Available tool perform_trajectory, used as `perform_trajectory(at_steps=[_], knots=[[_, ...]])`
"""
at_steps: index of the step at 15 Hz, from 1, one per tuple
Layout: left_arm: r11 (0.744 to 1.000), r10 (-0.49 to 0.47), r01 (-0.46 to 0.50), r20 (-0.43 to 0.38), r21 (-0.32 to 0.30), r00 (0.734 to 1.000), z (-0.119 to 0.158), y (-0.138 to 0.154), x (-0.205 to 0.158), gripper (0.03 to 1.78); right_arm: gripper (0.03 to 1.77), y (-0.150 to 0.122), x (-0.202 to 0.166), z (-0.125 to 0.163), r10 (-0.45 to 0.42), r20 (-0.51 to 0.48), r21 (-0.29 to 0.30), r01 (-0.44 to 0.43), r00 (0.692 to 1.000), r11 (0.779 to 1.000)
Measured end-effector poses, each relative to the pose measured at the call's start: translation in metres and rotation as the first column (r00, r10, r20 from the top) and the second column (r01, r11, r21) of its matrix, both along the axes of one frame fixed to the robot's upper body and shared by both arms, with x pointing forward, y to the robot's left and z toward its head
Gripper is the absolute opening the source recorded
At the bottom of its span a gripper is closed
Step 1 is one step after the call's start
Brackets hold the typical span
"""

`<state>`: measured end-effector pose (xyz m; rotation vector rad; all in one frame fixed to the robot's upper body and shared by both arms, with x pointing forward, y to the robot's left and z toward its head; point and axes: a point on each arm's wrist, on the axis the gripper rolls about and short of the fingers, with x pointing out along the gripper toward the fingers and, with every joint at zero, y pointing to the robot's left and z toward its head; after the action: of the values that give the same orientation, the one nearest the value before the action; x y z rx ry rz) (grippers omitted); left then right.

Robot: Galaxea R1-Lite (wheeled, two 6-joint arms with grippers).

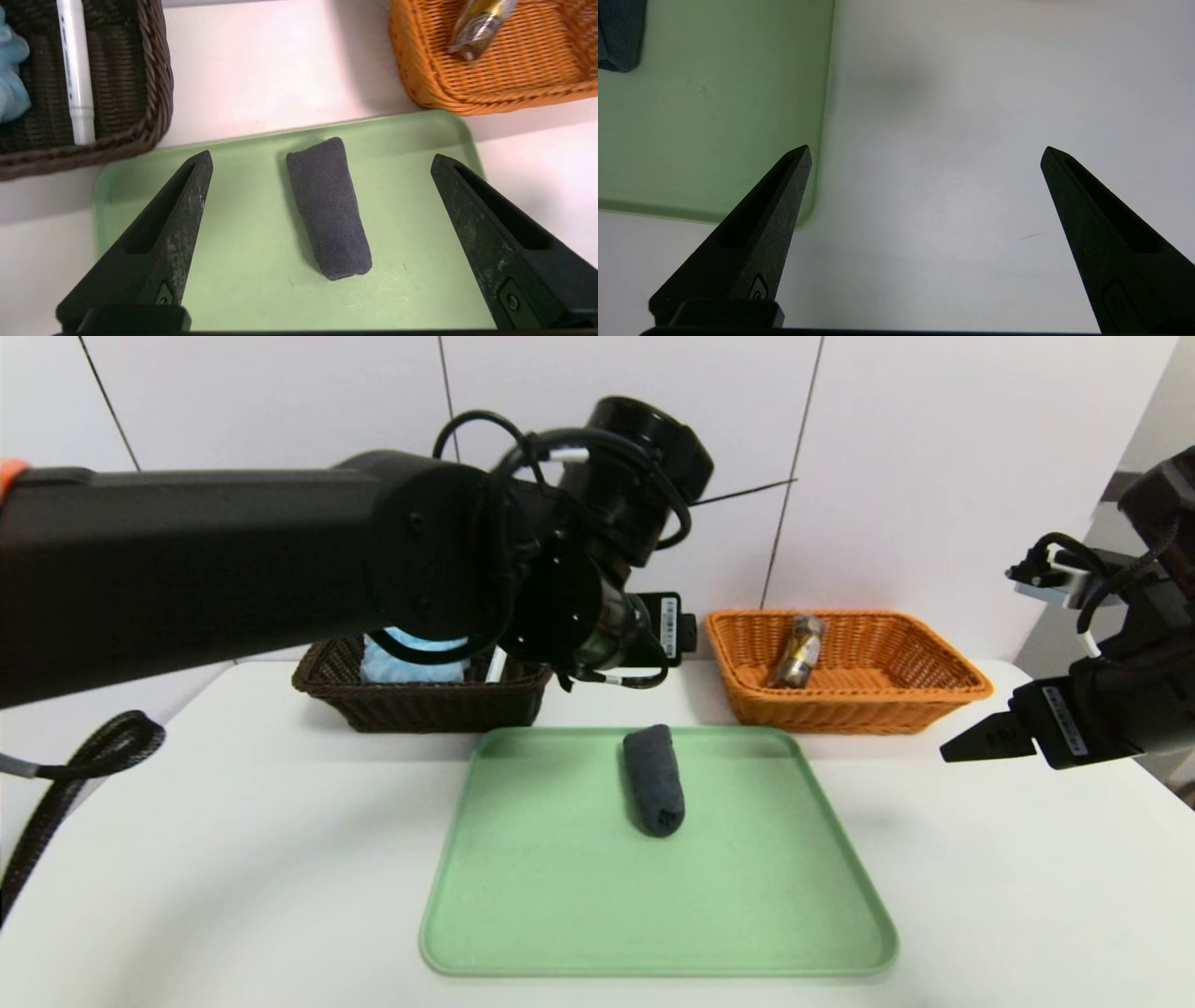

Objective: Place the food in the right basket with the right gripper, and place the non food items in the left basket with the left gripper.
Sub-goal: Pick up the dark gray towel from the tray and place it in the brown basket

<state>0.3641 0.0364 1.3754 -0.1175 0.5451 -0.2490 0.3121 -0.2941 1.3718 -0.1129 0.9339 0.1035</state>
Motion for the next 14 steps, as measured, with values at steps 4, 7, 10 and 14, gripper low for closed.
perform_trajectory(at_steps=[4,7,10,14], knots=[[0.997,0.026,-0.021,-0.072,0.076,0.997,-0.039,-0.023,0.004,1.67,1.70,0.000,0.000,-0.001,-0.002,-0.002,-0.002,0.002,1.000,1.000],[0.993,0.031,-0.015,-0.141,0.113,0.989,-0.063,-0.031,0.008,1.68,1.70,0.000,0.001,-0.002,-0.003,-0.006,-0.003,0.003,1.000,1.000],[0.994,0.015,0.009,-0.210,0.113,0.977,-0.080,-0.035,0.010,1.69,1.70,0.000,0.001,-0.003,-0.003,-0.012,-0.006,0.003,1.000,1.000],[0.993,0.017,0.010,-0.226,0.116,0.974,-0.092,-0.041,0.015,1.69,1.70,0.000,0.002,-0.004,-0.004,-0.017,-0.009,0.003,1.000,1.000]])
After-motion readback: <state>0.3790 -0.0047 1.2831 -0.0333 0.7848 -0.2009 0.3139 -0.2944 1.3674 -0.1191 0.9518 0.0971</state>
